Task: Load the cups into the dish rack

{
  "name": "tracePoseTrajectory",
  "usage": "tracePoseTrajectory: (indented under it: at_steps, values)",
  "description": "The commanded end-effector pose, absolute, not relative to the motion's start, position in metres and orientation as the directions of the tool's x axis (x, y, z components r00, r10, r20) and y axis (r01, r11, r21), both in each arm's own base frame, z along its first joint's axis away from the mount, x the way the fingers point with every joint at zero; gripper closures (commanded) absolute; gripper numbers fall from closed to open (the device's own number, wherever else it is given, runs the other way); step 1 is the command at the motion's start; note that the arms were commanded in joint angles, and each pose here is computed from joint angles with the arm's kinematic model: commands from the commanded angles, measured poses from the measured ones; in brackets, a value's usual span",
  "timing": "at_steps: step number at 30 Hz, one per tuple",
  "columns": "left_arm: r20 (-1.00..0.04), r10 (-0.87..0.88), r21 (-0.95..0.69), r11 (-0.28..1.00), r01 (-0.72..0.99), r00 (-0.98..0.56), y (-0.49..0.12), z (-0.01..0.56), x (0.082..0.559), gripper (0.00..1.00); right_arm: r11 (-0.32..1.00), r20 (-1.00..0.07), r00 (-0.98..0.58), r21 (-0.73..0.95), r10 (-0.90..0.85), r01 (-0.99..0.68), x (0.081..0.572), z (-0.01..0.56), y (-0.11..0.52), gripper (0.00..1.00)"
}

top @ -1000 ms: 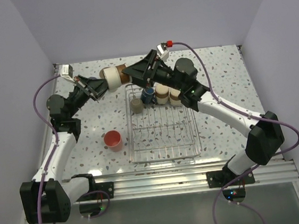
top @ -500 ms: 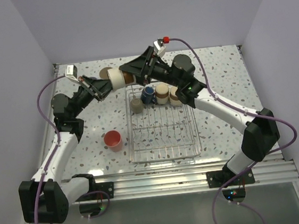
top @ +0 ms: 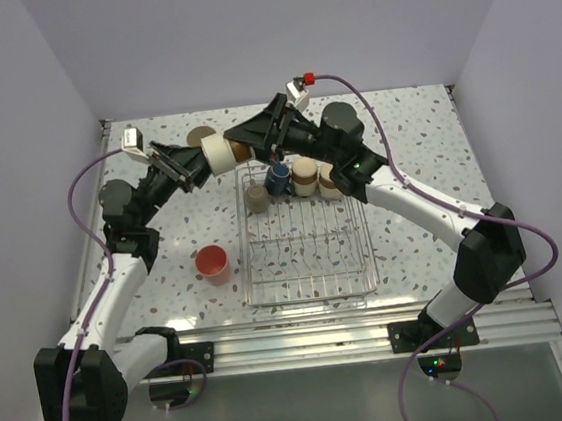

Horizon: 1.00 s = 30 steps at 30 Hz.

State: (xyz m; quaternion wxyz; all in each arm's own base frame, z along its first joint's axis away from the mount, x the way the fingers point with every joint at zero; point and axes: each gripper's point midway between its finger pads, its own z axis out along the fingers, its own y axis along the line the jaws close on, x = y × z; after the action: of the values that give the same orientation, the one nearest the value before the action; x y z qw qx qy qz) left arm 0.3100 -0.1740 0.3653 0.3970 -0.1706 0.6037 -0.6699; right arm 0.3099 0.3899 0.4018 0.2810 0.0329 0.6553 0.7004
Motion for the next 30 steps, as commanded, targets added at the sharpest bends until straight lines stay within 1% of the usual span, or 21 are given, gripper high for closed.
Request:
tracePoseTrajectory:
  at_steps: [1,3,4,5,6,7,8,9,10,11,12,13,14,15,17,18,19,22,26,30]
  values:
    - [-0.272,-0.757,-0.942,0.083,0.325,-0.594,-0.169,0.360,0.311,0.44,0.006,-0.373,-0.820,0.912,0.435,-0.411,0.303,0.428,0.378,0.76]
    - [-0.283,-0.753,-0.943,0.105,0.317,-0.594,-0.168,0.356,0.310,0.37,0.039,-0.372,-0.811,0.917,0.451,-0.398,0.311,0.423,0.366,0.77]
    - [-0.298,-0.747,-0.943,0.132,0.307,-0.594,-0.168,0.352,0.309,0.32,0.053,-0.375,-0.806,0.916,0.459,-0.397,0.314,0.421,0.361,0.78]
    - [-0.307,-0.745,-0.943,0.151,0.298,-0.592,-0.167,0.348,0.310,0.29,0.063,-0.384,-0.794,0.913,0.472,-0.404,0.314,0.425,0.353,0.79]
    - [-0.319,-0.743,-0.941,0.176,0.289,-0.588,-0.165,0.345,0.310,0.28,0.117,-0.398,-0.782,0.913,0.479,-0.392,0.322,0.414,0.343,0.79]
    - [-0.306,-0.739,-0.951,0.212,0.223,-0.600,-0.163,0.335,0.311,0.21,0.146,-0.417,-0.769,0.905,0.484,-0.399,0.323,0.413,0.336,0.80]
    - [-0.361,-0.736,-0.933,0.296,0.207,-0.574,-0.157,0.326,0.316,0.20,0.189,-0.447,-0.754,0.893,0.481,-0.409,0.325,0.410,0.329,0.80]
    - [-0.375,-0.734,-0.923,0.351,0.156,-0.566,-0.150,0.316,0.319,0.19,0.334,-0.536,-0.714,0.843,0.451,-0.422,0.326,0.398,0.315,0.80]
    - [-0.399,-0.704,-0.891,0.450,0.066,-0.587,-0.143,0.297,0.317,0.18,0.422,-0.582,-0.684,0.806,0.440,-0.416,0.329,0.392,0.306,0.80]
    - [-0.424,-0.709,-0.863,0.505,0.014,-0.564,-0.133,0.289,0.322,0.18,0.489,-0.624,-0.668,0.766,0.406,-0.418,0.327,0.385,0.299,0.81]
    - [-0.444,-0.698,-0.839,0.544,-0.013,-0.562,-0.128,0.284,0.322,0.18,0.594,-0.673,-0.648,0.699,0.356,-0.399,0.326,0.371,0.283,0.81]
    - [-0.476,-0.668,-0.802,0.596,-0.029,-0.572,-0.123,0.280,0.320,0.18,0.641,-0.692,-0.641,0.664,0.332,-0.385,0.326,0.362,0.275,0.81]
    - [-0.499,-0.663,-0.780,0.624,-0.045,-0.558,-0.117,0.277,0.322,0.18,0.683,-0.709,-0.635,0.629,0.307,-0.372,0.324,0.354,0.267,0.81]
    - [-0.515,-0.655,-0.764,0.643,-0.051,-0.554,-0.113,0.275,0.322,0.18,0.750,-0.728,-0.634,0.566,0.261,-0.341,0.323,0.334,0.253,0.81]
    - [-0.562,-0.623,-0.713,0.698,-0.063,-0.543,-0.104,0.270,0.320,0.18,0.801,-0.750,-0.620,0.509,0.231,-0.316,0.318,0.325,0.237,0.81]
    - [-0.568,-0.613,-0.694,0.715,-0.080,-0.548,-0.101,0.266,0.316,0.18,0.837,-0.745,-0.639,0.465,0.192,-0.290,0.314,0.306,0.227,0.82]
    - [-0.591,-0.591,-0.666,0.742,-0.082,-0.549,-0.097,0.261,0.315,0.18,0.872,-0.756,-0.628,0.422,0.187,-0.249,0.316,0.300,0.215,0.82]
    - [-0.615,-0.565,-0.613,0.781,-0.116,-0.550,-0.086,0.250,0.310,0.19,0.937,-0.744,-0.658,0.303,0.119,-0.173,0.314,0.268,0.192,0.84]
    - [-0.621,-0.556,-0.595,0.793,-0.129,-0.552,-0.082,0.242,0.307,0.19,0.970,-0.732,-0.679,0.203,0.060,-0.132,0.317,0.238,0.177,0.81]
    - [-0.630,-0.544,-0.583,0.803,-0.126,-0.555,-0.081,0.241,0.306,0.20,0.980,-0.723,-0.690,0.164,0.042,-0.112,0.327,0.216,0.176,0.81]
